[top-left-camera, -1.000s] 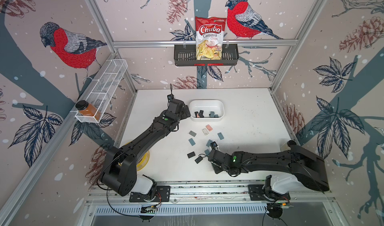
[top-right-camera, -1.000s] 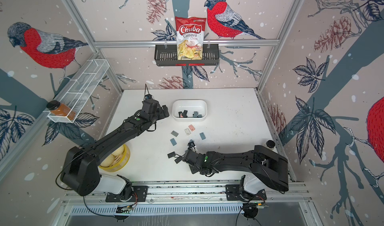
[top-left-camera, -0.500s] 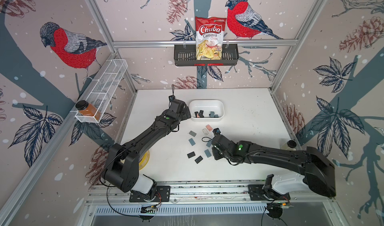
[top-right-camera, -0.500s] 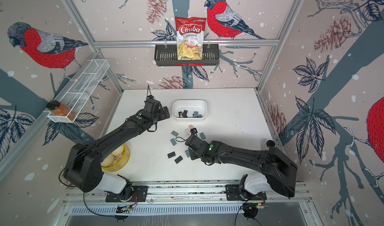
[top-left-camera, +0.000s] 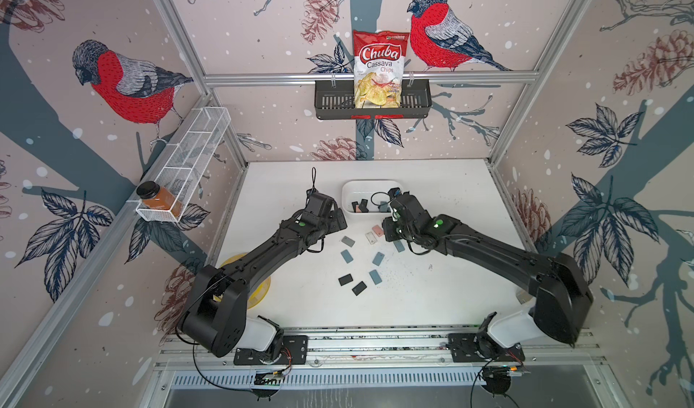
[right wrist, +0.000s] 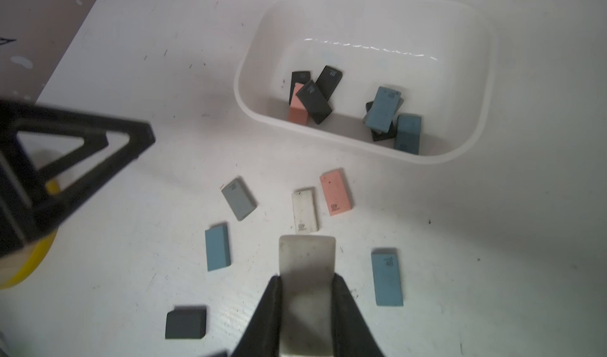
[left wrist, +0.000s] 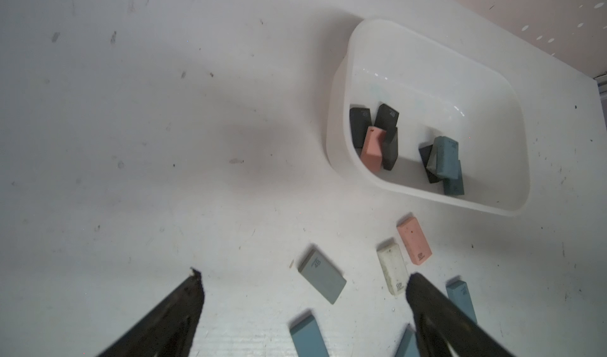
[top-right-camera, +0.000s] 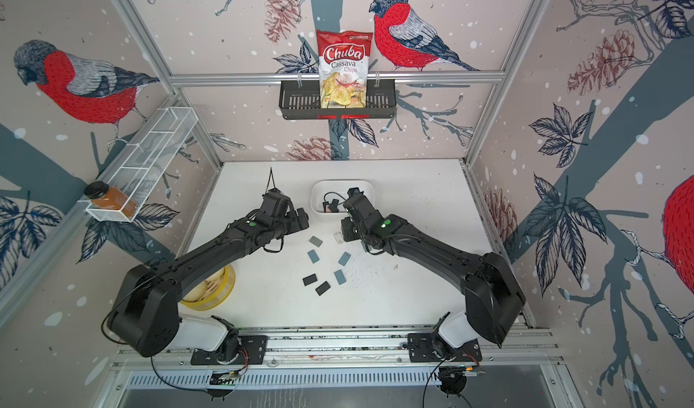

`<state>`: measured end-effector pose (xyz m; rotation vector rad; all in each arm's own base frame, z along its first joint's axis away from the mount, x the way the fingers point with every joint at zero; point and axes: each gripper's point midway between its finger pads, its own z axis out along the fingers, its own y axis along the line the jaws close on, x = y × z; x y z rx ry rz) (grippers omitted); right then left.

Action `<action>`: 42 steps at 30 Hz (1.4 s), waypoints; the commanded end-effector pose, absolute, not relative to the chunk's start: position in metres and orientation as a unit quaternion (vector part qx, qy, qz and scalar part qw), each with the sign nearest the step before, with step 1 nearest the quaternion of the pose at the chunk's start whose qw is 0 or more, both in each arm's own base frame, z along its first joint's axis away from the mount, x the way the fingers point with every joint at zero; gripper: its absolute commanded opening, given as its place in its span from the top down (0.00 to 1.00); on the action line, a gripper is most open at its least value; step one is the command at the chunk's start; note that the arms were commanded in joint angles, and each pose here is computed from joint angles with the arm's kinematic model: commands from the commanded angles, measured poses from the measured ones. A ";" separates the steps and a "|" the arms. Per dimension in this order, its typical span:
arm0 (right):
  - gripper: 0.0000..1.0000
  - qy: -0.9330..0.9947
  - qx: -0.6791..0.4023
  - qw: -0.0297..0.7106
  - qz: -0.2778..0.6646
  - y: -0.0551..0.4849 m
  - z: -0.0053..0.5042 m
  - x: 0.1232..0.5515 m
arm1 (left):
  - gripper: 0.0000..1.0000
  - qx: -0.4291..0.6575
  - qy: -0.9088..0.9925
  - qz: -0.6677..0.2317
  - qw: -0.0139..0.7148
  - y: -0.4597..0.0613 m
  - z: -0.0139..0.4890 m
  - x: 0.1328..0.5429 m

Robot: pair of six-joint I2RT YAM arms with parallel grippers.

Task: Put the eraser in the storage box
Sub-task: Place the eraser in the storage box.

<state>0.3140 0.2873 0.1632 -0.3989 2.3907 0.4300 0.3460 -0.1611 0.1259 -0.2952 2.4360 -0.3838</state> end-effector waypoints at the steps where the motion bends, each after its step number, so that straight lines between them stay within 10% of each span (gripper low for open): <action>1: 0.74 0.912 -0.150 0.325 0.197 0.288 0.164 0.339 | 0.03 -0.120 0.925 -0.181 0.313 -0.172 0.123 0.334; 42: 0.66 0.944 -0.098 0.285 0.136 0.289 0.102 0.445 | 0.03 -0.179 0.959 -0.138 0.170 -0.199 0.038 0.205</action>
